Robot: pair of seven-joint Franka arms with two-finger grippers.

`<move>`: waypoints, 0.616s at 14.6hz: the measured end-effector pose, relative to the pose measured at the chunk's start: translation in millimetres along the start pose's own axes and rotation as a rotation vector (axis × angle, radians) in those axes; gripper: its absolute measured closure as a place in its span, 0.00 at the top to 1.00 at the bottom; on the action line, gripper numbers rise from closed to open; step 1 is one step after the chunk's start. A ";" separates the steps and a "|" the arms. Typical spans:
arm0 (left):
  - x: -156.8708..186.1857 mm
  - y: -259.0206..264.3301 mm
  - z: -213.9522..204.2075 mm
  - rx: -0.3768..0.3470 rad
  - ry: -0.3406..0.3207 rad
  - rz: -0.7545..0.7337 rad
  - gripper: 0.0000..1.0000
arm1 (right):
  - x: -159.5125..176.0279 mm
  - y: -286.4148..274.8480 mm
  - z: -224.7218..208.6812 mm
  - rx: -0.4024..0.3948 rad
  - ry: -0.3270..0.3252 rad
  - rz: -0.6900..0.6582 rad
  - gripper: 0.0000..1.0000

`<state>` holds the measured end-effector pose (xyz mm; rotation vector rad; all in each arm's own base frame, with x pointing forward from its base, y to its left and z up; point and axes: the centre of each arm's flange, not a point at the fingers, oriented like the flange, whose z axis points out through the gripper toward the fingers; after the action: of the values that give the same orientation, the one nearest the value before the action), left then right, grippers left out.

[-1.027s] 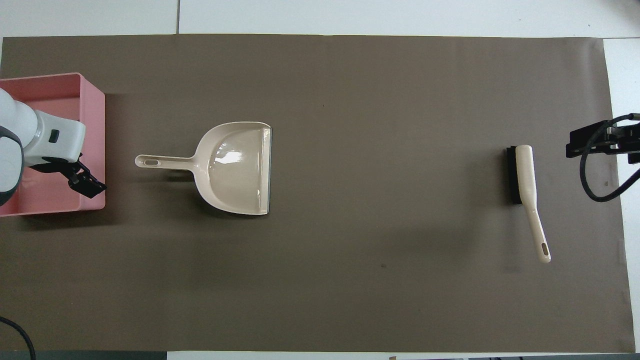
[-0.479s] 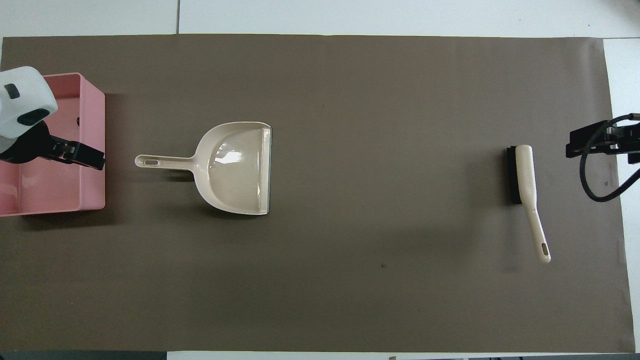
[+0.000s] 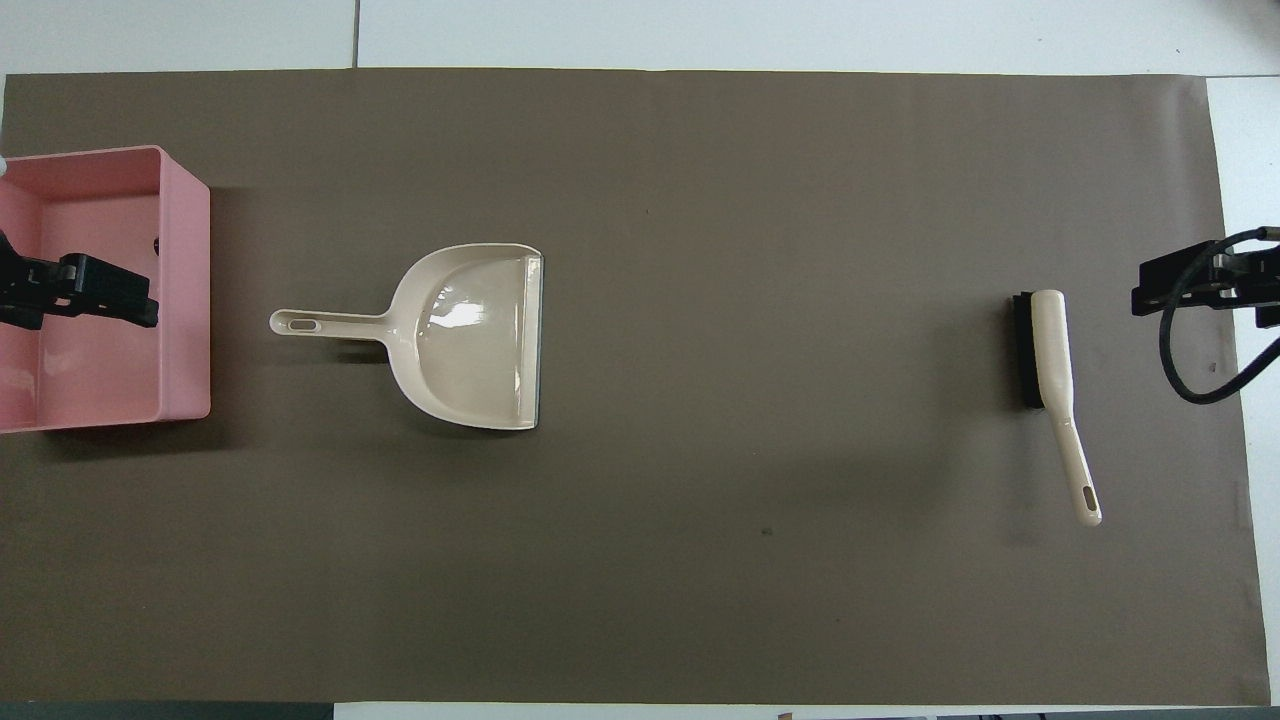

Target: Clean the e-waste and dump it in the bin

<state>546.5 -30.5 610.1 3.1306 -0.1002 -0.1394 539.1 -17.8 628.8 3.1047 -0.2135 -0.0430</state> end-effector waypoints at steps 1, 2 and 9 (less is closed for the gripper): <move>-4.1 0.2 -2.6 -0.003 -0.013 -0.008 1.00 | 0.0 0.0 0.0 0.000 0.000 0.000 1.00; -9.3 1.4 -8.2 -0.006 -0.014 -0.023 1.00 | 0.0 0.0 0.0 0.000 0.000 0.000 1.00; -21.2 5.3 -21.4 -0.013 -0.001 -0.065 1.00 | 0.0 0.0 0.0 0.000 0.000 0.000 1.00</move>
<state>527.0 -34.4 633.3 3.1217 0.0023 -0.1419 539.1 -17.7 628.8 3.1047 -0.2135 -0.0430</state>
